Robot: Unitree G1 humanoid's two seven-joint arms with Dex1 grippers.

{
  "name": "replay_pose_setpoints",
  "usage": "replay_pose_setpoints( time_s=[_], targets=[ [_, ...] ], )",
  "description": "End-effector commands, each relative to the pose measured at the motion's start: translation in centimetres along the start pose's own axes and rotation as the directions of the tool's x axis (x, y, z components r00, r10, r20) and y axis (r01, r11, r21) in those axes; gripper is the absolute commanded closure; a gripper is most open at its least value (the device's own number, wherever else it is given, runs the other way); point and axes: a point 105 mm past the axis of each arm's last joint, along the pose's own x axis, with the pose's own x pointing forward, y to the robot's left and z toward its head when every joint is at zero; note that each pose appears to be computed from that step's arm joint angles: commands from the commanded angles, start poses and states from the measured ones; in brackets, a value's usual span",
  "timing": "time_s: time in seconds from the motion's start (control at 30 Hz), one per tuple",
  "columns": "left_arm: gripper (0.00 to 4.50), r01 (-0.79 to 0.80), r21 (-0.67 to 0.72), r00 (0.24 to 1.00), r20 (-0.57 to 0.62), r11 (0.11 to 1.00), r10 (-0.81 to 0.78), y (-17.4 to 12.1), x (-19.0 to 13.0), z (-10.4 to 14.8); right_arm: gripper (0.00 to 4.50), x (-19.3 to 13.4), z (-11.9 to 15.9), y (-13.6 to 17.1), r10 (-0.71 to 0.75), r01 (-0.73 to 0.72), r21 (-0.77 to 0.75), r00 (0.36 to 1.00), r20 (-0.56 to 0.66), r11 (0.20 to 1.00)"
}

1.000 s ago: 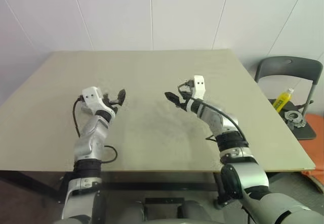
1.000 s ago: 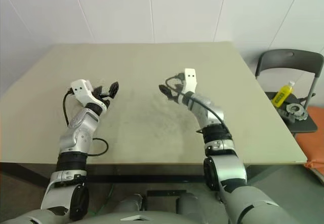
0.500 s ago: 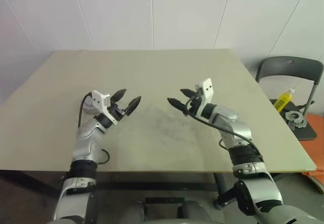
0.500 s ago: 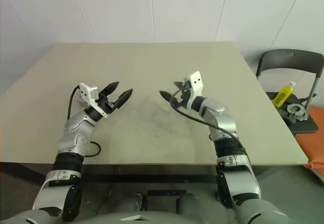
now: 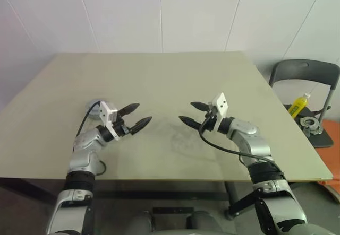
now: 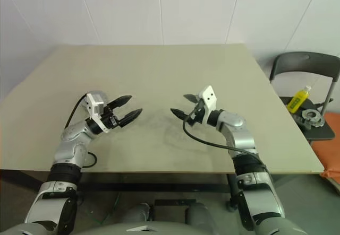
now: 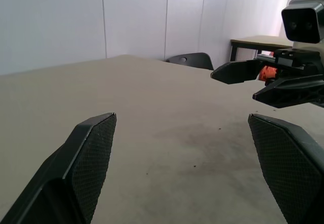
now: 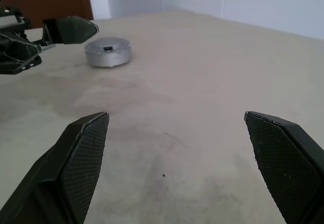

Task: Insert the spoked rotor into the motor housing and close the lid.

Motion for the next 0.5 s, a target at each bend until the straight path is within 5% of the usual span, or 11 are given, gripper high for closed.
replay_pose_setpoints(
  time_s=[0.03,0.5],
  targets=[
    [0.06,0.029,0.031,1.0,0.006,0.999,-0.029,-0.02,-0.23,0.58,0.0,-0.38,1.69,-0.01,0.027,-0.026,-0.027,0.998,0.055,0.999],
    [0.06,0.022,0.051,0.999,0.025,0.998,-0.023,0.31,0.44,1.21,0.0,-0.89,0.83,0.27,0.061,-0.061,-0.029,0.998,0.0,0.998]
  ],
)
